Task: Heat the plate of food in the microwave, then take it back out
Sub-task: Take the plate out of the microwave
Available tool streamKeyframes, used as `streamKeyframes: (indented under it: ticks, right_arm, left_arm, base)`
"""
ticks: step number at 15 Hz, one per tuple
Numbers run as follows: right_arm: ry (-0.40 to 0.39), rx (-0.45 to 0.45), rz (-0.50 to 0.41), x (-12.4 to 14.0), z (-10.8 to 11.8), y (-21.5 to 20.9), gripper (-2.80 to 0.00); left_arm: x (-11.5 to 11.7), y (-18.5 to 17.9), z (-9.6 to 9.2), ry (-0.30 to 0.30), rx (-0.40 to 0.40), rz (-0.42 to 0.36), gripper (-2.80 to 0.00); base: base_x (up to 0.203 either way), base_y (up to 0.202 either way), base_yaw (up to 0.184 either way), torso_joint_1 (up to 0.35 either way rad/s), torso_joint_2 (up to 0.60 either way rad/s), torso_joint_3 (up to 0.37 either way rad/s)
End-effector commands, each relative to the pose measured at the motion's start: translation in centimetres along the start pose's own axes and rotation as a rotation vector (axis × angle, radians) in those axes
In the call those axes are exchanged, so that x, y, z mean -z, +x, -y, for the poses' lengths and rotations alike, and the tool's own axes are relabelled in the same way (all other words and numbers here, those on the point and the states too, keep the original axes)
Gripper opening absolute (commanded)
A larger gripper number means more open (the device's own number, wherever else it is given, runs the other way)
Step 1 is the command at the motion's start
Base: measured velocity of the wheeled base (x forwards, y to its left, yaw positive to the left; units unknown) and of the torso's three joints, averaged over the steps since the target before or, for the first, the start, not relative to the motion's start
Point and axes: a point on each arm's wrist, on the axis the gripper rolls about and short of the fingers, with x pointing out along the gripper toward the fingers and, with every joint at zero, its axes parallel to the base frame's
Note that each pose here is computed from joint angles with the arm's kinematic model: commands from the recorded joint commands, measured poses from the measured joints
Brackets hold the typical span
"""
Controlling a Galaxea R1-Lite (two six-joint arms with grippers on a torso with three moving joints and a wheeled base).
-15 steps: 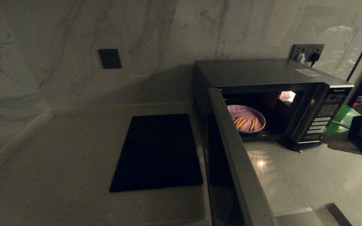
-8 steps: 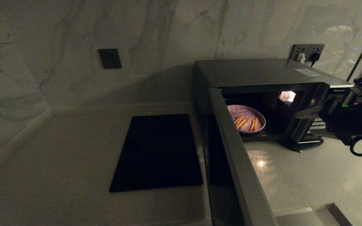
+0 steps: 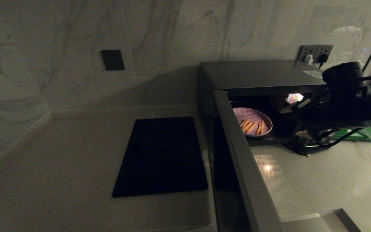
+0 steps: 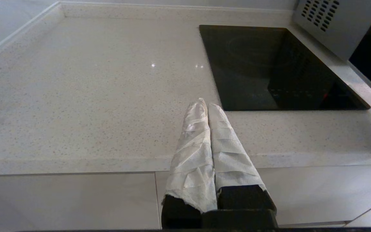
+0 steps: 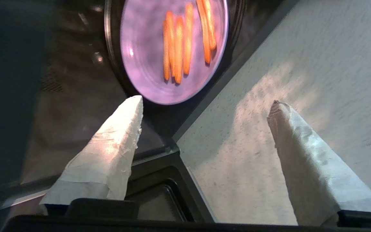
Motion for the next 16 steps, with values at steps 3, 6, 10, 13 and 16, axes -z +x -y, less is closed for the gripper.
streamKeyframes:
  ticks: [3,6,10,13,16]
  right_arm:
    - [0.048,0.051,-0.042,1.3,-0.7,3.4,0.0]
    - [0.107,0.104,-0.064,1.7,-0.6,5.6,0.0]
    - [0.217,0.159,-0.063,1.7,0.7,7.6,0.0]
    - [0.227,0.148,-0.057,1.5,1.0,9.0,0.0]
    - [0.201,0.134,-0.054,1.6,1.0,10.2,0.0]
  left_arm:
    - [0.0,0.0,0.0,-0.001,-0.001,0.0,-2.8]
    - [0.0,0.0,0.0,-0.001,-0.001,0.0,-2.8]
    - [0.0,0.0,0.0,-0.001,-0.002,0.0,-2.8]
    - [0.0,0.0,0.0,-0.001,0.0,0.0,-2.8]
    - [0.0,0.0,0.0,-0.001,-0.001,0.0,-2.8]
  base:
    - [0.0,0.0,0.0,0.0,0.0,0.0]
    - [0.0,0.0,0.0,0.0,0.0,0.0]
    - [0.0,0.0,0.0,0.0,0.0,0.0]
    - [0.0,0.0,0.0,0.0,0.0,0.0]
    - [0.0,0.0,0.0,0.0,0.0,0.0]
